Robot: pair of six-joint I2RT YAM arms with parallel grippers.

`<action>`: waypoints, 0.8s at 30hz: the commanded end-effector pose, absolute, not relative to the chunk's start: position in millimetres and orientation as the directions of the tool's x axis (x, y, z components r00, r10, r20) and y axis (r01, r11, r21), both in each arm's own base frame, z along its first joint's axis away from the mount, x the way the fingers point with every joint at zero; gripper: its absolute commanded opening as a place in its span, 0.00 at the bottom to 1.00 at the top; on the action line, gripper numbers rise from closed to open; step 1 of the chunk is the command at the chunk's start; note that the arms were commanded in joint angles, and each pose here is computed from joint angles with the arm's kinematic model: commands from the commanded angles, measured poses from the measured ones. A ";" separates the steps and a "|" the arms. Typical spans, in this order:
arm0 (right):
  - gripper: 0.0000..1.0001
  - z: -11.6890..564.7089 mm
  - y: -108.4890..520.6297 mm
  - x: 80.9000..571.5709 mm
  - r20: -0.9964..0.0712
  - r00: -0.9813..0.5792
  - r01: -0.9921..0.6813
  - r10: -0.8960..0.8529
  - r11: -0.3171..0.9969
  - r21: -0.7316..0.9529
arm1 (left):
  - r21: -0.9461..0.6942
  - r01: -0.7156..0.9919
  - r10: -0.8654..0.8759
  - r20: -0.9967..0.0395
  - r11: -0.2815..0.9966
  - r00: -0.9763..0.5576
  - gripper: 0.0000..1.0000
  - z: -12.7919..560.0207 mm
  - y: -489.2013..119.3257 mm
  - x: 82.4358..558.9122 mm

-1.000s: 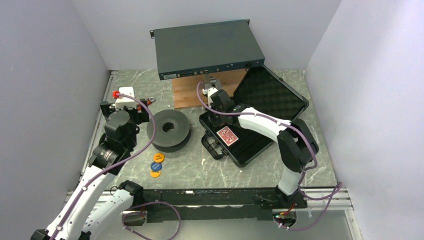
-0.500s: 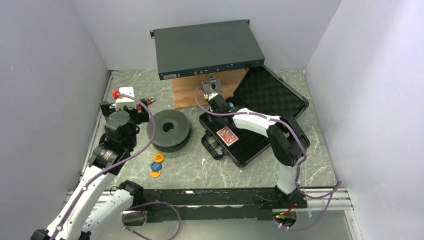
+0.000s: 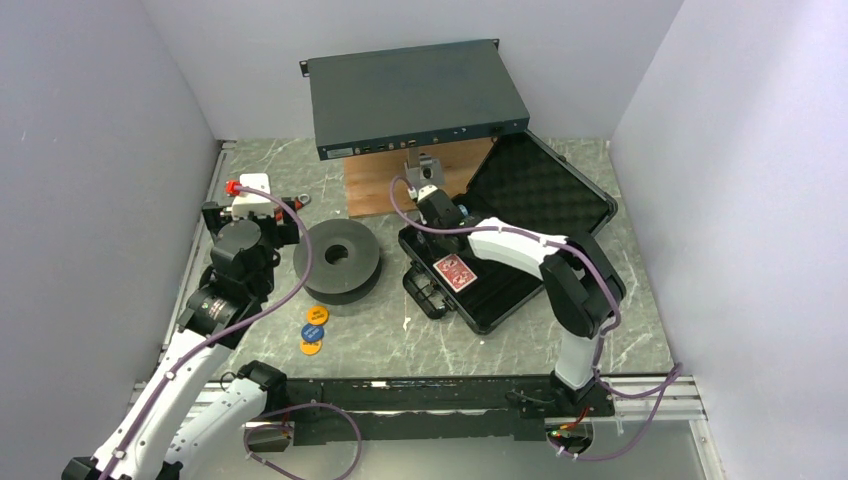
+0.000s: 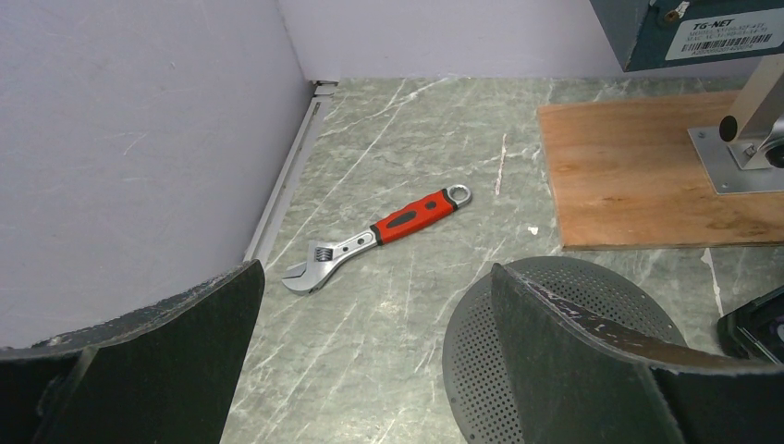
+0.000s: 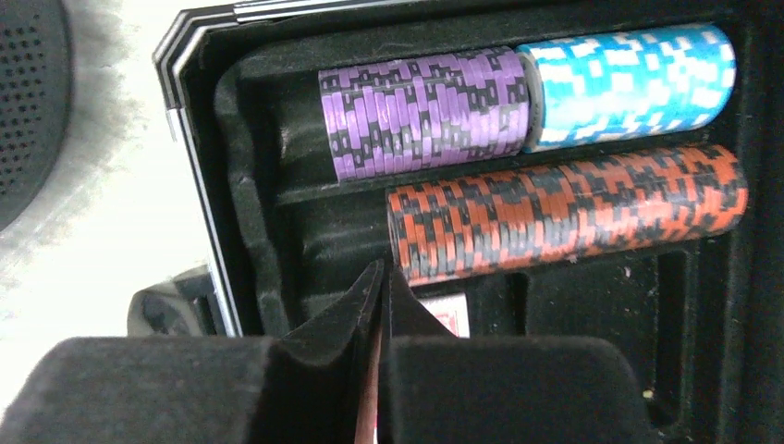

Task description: Pack up texas hold em set

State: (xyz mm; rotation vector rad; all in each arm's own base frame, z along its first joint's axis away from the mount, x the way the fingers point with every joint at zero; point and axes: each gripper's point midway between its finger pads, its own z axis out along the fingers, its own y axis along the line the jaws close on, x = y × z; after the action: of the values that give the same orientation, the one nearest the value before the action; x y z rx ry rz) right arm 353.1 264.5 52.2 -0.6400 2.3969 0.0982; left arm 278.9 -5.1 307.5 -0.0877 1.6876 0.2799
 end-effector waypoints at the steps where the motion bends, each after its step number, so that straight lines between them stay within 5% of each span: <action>1: 0.10 105.3 267.5 355.1 -0.698 -0.602 -0.471 -0.388 0.878 -0.082 | 0.114 -0.219 0.095 -0.991 0.969 -0.097 0.99 324.6 -4.8 278.7; 7: 0.42 143.7 277.8 342.7 -0.759 -0.543 -0.509 -0.361 0.859 -0.044 | 0.131 -0.181 0.111 -0.987 0.975 -0.114 0.99 321.8 -10.4 279.7; 24: 0.98 206.6 262.1 320.5 -0.873 -0.398 -0.539 -0.282 0.842 -0.027 | 0.154 0.118 0.183 -0.934 0.981 -0.307 0.99 300.8 -58.2 279.8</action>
State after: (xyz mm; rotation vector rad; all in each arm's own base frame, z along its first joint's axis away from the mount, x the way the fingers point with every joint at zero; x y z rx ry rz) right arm 318.6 263.9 179.9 -0.6264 2.1070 0.2973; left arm 287.3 -39.2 286.1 0.1529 1.8338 0.1911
